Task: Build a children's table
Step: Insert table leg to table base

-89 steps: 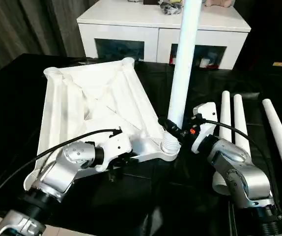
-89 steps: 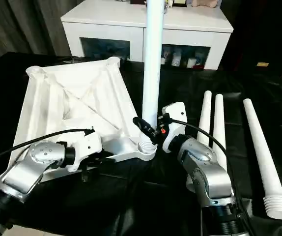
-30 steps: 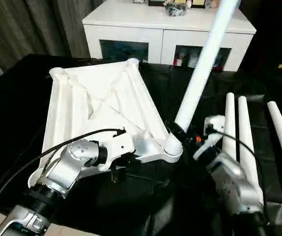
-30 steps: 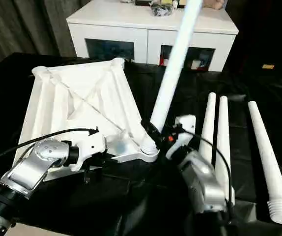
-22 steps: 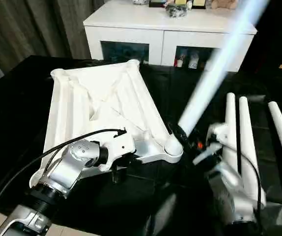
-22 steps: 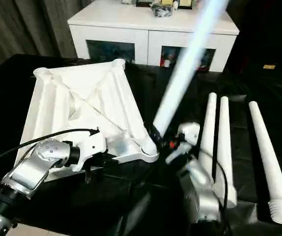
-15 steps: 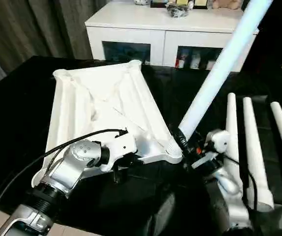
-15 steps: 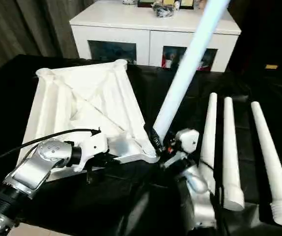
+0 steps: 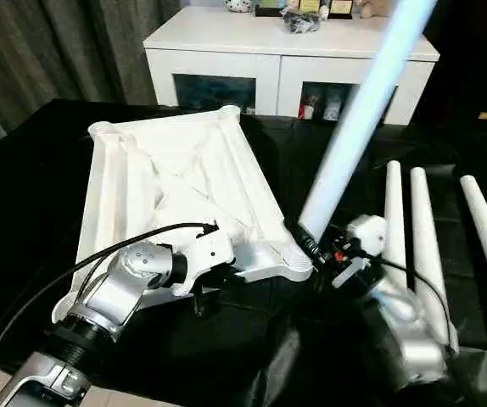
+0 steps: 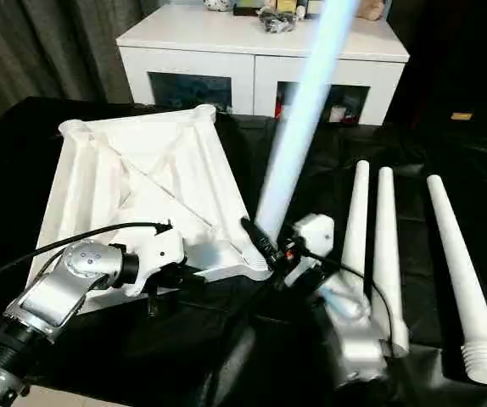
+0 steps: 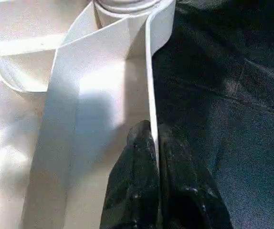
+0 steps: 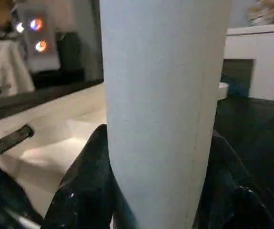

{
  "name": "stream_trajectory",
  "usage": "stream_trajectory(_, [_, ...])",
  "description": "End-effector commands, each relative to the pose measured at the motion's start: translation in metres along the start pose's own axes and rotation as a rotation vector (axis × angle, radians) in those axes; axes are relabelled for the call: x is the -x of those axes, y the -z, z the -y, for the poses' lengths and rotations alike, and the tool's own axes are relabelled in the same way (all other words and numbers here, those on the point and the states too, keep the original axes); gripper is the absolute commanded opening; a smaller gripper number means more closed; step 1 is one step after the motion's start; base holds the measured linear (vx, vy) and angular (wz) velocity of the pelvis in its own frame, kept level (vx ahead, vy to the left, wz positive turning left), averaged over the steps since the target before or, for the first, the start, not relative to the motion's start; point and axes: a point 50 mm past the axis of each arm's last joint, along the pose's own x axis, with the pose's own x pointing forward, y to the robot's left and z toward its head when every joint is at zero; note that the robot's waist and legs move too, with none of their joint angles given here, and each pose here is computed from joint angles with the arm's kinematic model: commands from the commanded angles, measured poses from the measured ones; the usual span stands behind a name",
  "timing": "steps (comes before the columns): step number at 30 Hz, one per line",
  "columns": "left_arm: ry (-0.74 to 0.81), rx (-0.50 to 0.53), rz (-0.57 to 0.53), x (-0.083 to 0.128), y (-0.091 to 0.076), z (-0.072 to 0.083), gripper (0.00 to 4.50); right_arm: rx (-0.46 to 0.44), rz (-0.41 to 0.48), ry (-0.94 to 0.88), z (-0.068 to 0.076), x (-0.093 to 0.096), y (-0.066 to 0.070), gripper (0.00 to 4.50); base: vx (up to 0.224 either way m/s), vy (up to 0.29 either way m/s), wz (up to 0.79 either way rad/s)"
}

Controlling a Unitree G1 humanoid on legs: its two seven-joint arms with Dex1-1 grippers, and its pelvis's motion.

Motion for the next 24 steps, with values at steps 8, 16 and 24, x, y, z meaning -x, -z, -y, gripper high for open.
stream_trajectory(8, [-0.027, -0.066, 0.042, 0.009, -0.015, -0.009, 0.0, -0.134, -0.432, -0.094, -0.008, 0.025, 0.054, 1.84, 0.0, 0.0, 0.0])
stream_trajectory(16, [-0.022, -0.065, 0.041, 0.011, -0.015, -0.01, 0.0, -0.125, -0.476, 0.015, 0.005, 0.023, 0.06, 1.84, 0.0, 0.0, 0.0])
stream_trajectory(24, [-0.031, -0.061, 0.04, 0.01, -0.015, -0.01, 0.0, -0.137, -0.428, 0.055, 0.009, 0.018, 0.053, 1.84, 0.0, 0.0, 0.0])
